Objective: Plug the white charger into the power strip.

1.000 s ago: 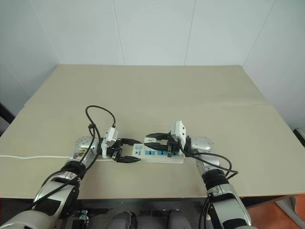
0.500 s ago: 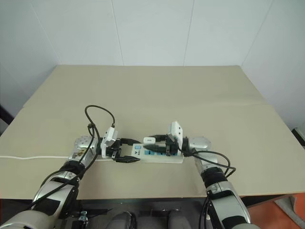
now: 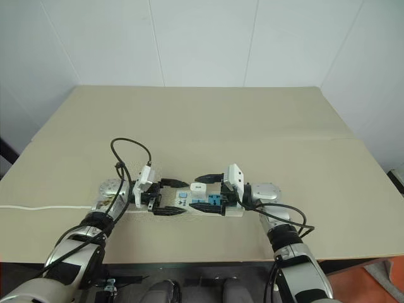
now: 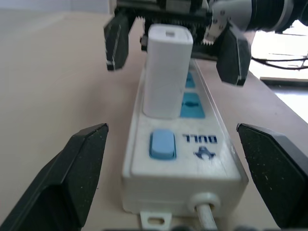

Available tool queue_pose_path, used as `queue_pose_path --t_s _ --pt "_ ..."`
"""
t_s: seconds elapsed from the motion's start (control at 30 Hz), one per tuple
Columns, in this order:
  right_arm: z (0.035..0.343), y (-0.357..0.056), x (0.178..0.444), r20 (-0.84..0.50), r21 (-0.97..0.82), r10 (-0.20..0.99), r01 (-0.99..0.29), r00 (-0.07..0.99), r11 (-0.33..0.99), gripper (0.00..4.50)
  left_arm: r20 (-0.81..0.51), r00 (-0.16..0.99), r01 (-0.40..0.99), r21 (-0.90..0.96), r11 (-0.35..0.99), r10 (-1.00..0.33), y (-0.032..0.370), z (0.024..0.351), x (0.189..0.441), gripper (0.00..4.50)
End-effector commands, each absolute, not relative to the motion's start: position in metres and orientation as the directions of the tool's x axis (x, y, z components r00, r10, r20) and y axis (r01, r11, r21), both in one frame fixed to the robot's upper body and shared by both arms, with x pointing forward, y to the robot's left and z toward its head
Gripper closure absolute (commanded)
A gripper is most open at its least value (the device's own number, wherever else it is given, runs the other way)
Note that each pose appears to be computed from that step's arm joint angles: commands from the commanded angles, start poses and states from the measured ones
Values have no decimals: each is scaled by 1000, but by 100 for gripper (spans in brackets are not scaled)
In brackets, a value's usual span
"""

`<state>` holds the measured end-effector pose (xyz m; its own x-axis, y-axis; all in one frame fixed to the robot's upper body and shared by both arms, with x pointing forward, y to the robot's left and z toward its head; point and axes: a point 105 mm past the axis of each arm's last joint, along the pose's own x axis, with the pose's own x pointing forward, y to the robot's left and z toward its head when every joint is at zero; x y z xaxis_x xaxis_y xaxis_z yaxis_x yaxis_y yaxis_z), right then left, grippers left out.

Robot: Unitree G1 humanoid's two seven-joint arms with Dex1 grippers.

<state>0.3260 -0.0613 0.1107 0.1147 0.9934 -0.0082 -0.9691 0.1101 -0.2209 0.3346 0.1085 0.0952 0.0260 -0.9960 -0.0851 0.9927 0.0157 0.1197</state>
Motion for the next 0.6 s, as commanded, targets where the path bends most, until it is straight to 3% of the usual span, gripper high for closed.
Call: queue_pose_path --t_s 0.03,0.2,0.33,0.6 --pt "116 -76 324 -13 -228 990 -965 140 133 0 -36 27 963 267 17 -999 116 131 336 3" --pt "151 -113 316 -36 -391 980 -905 194 165 0 24 12 961 274 19 -1000 135 164 322 3" --pt "186 -163 302 -138 -526 955 -836 264 155 0 -116 39 971 237 10 -992 163 154 309 3" --pt "208 -239 273 -416 -584 819 -806 396 93 0 -222 123 973 219 74 -967 199 138 303 3"
